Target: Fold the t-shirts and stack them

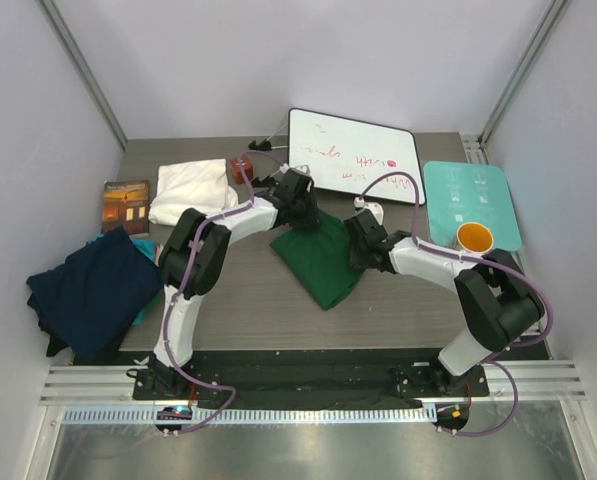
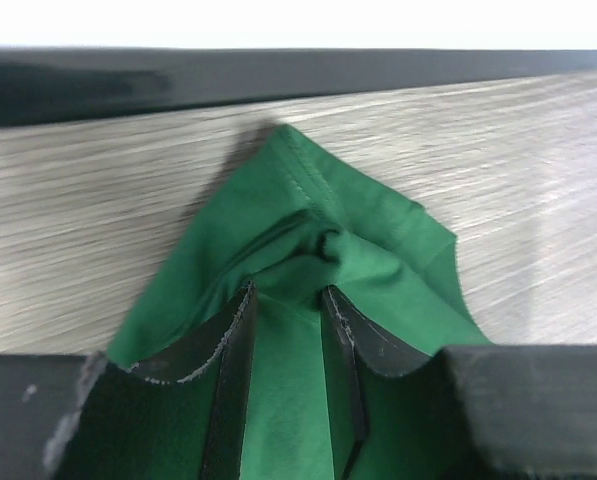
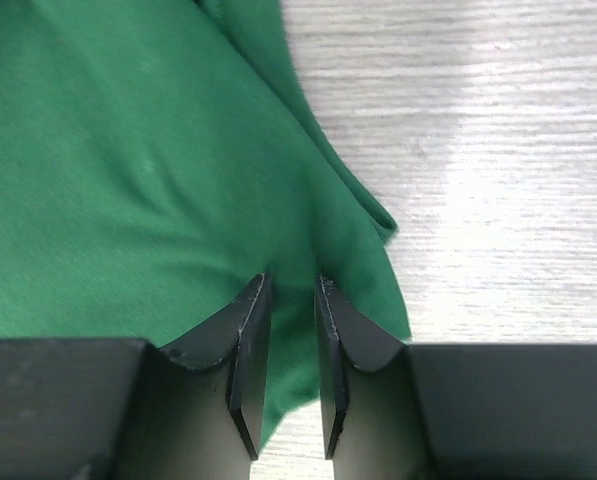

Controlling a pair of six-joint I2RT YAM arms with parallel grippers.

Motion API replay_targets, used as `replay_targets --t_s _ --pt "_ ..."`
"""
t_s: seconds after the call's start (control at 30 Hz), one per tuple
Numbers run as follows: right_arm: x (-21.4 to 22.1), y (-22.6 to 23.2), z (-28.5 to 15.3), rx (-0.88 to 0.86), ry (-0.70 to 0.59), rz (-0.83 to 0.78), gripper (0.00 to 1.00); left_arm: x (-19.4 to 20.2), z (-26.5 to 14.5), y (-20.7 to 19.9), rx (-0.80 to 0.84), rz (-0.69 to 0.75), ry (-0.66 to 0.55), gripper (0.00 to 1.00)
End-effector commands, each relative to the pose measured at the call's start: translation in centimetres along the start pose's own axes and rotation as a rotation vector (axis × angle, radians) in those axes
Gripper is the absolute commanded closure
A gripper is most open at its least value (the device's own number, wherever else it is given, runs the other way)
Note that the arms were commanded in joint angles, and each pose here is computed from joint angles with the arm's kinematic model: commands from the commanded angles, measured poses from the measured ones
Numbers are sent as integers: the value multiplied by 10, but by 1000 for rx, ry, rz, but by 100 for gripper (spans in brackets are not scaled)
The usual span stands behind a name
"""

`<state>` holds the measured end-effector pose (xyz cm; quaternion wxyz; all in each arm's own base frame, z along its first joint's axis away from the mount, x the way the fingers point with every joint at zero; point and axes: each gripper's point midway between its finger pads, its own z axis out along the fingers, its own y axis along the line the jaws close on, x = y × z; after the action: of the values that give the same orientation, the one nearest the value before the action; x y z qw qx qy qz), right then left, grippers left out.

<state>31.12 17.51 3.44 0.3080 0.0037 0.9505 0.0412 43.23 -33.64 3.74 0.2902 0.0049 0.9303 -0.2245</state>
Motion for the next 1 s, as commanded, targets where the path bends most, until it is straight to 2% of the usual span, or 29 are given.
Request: replay_targets --t_s 0.0,0.3,0.5,0.63,0.97 --pt "21 -17 -10 43 51 8 71 -5 -12 57 -173 -12 -18 67" --pt "36 -19 -8 26 70 30 71 10 -32 71 -212 -1 -2 67" --pt "41 -14 -8 -11 77 44 71 27 -63 80 -222 -11 2 67" --pt "43 -11 -8 -34 73 43 71 52 -85 88 -223 -31 26 67" --pt "9 16 2 -111 38 -62 71 99 -139 95 -213 -51 22 67"
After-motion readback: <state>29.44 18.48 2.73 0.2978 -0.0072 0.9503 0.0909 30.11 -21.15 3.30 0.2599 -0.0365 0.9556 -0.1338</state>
